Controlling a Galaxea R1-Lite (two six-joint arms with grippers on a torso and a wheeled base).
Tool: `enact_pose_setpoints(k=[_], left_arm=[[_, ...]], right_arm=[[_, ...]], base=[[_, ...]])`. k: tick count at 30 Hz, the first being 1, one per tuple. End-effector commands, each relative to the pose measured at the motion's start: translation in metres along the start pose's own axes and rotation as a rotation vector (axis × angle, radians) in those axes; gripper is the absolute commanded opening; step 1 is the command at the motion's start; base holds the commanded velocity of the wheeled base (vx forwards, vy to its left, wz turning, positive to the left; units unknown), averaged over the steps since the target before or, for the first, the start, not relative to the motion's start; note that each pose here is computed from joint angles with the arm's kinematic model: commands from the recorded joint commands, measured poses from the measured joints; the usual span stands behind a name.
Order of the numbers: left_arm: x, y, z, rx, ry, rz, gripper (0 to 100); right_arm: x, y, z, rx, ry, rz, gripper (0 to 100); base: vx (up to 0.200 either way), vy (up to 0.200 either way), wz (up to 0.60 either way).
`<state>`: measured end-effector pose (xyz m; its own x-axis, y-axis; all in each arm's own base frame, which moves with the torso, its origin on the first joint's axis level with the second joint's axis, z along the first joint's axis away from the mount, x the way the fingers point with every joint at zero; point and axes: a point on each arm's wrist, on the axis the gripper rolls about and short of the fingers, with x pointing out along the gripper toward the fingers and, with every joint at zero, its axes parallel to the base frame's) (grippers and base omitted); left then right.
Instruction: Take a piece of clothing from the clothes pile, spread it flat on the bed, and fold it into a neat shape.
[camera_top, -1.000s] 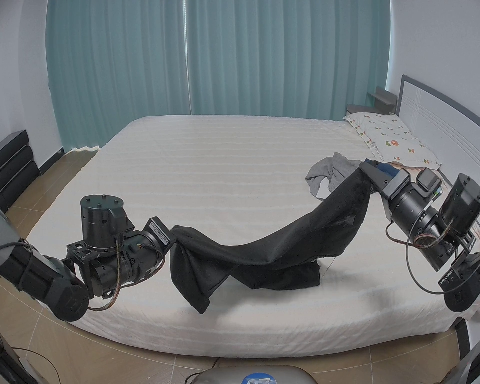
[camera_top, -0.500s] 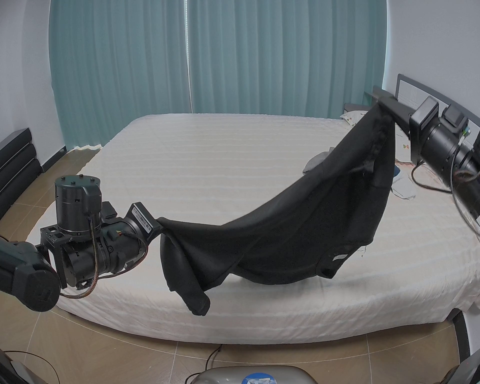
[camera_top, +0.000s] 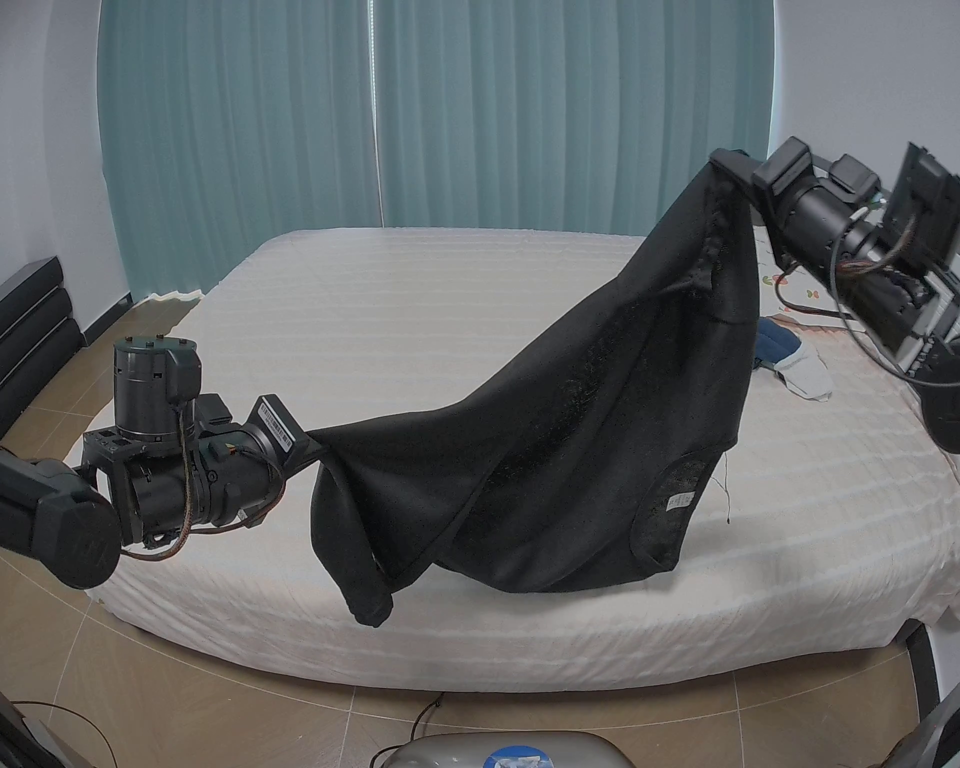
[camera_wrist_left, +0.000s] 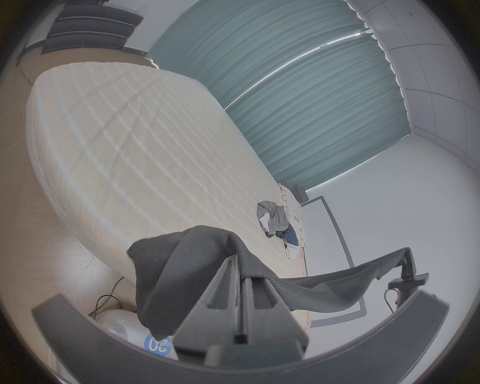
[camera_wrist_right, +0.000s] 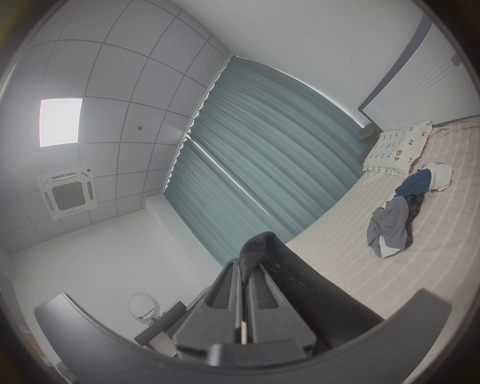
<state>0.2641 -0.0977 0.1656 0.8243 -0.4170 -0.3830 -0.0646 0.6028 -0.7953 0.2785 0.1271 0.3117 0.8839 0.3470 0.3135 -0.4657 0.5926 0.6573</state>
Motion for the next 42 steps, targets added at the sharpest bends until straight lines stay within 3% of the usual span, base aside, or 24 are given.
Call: enact_pose_setpoints(k=[1, 10, 16, 21, 29, 30, 35, 36, 39, 42], left_arm=[[0.024, 0.026, 0.016, -0.044, 0.026, 0.038, 0], [0.066, 0.034, 0.029, -0.107, -0.007, 0.016, 0], [0.094, 0.045, 0.028, -0.117, 0.011, 0.045, 0], [0.133, 0.078, 0.016, -0.135, 0.053, 0.133, 0], [0.168, 0.097, 0.011, -0.141, 0.063, 0.163, 0], [0.17, 0.097, 0.012, -0.141, 0.06, 0.163, 0], [0.186, 0.106, 0.01, -0.144, 0.062, 0.17, 0], [0.191, 0.108, 0.009, -0.144, 0.06, 0.173, 100], [0.198, 0.11, 0.012, -0.137, 0.019, 0.188, 100], [0.211, 0.114, 0.018, -0.122, -0.095, 0.244, 100]], right_arm=[[0.063, -0.052, -0.059, -0.025, 0.002, -0.051, 0], [0.094, -0.095, -0.093, -0.16, -0.015, -0.11, 0], [0.103, -0.114, -0.108, -0.163, -0.001, -0.135, 0], [0.108, -0.152, -0.141, -0.171, 0.032, -0.175, 0], [0.108, -0.204, -0.191, -0.18, 0.097, -0.264, 0], [0.108, -0.209, -0.196, -0.182, 0.098, -0.276, 100], [0.103, -0.239, -0.227, -0.19, 0.148, -0.333, 100], [0.099, -0.246, -0.235, -0.194, 0.169, -0.35, 100], [0.092, -0.257, -0.245, -0.201, 0.209, -0.383, 100], [0.071, -0.286, -0.246, -0.225, 0.307, -0.5, 100]], base=[[0.2, 0.0, 0.0], [0.2, 0.0, 0.0], [0.2, 0.0, 0.0], [0.12, 0.0, 0.0], [0.0, 0.0, 0.0], [0.0, 0.0, 0.0], [0.0, 0.0, 0.0], [0.0, 0.0, 0.0], [0.0, 0.0, 0.0], [0.0, 0.0, 0.0]])
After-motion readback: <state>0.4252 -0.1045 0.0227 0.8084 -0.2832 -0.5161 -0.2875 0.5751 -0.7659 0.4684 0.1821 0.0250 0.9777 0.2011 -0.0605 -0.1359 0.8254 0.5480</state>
